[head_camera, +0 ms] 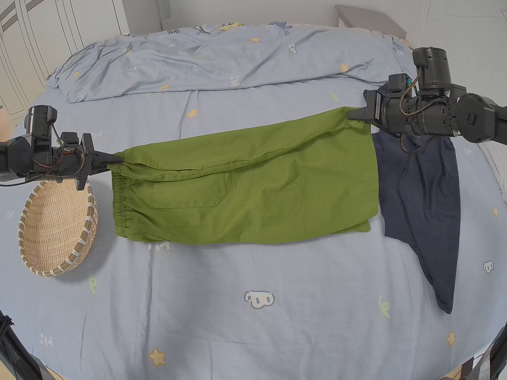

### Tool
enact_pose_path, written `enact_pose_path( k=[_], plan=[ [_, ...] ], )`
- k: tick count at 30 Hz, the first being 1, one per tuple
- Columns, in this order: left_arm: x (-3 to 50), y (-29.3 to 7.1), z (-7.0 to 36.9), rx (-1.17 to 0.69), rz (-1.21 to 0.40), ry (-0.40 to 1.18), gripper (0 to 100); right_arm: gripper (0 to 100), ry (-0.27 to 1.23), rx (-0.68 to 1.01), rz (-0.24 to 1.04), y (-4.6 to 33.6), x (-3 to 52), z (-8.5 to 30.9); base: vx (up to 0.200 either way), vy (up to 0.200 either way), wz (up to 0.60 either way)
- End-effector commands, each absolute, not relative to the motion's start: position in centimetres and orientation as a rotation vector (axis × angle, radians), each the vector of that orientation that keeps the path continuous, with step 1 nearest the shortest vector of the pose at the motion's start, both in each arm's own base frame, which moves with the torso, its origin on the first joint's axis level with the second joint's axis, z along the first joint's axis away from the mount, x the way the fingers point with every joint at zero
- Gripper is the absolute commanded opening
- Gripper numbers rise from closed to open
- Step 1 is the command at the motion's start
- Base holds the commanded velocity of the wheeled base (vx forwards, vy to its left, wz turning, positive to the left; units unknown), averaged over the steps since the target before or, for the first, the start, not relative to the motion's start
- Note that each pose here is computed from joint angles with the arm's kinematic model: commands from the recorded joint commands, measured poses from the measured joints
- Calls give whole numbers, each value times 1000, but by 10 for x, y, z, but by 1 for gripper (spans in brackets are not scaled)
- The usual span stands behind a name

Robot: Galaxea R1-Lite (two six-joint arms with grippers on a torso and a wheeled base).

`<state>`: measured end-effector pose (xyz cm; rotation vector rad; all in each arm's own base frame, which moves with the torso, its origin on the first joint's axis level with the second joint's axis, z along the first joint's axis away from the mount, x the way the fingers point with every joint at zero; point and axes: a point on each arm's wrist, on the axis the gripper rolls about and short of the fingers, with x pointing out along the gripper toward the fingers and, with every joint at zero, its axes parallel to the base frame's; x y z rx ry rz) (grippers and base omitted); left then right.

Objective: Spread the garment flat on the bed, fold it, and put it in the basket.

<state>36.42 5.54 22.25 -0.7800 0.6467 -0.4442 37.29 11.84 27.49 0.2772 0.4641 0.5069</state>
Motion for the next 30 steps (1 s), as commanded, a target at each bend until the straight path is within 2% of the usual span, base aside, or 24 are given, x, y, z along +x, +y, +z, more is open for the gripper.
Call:
enact_pose_path(
  k=[1, 14, 30],
  plan=[
    [366, 55, 220, -776, -439, 648, 0, 0, 502, 278, 489, 120, 388, 251, 0, 0, 0],
    [375, 52, 206, -775, -413, 675, 0, 0, 454, 280, 472, 117, 412, 235, 0, 0, 0],
    [389, 52, 190, -781, -414, 696, 0, 0, 491, 286, 463, 118, 420, 220, 0, 0, 0]
  ],
)
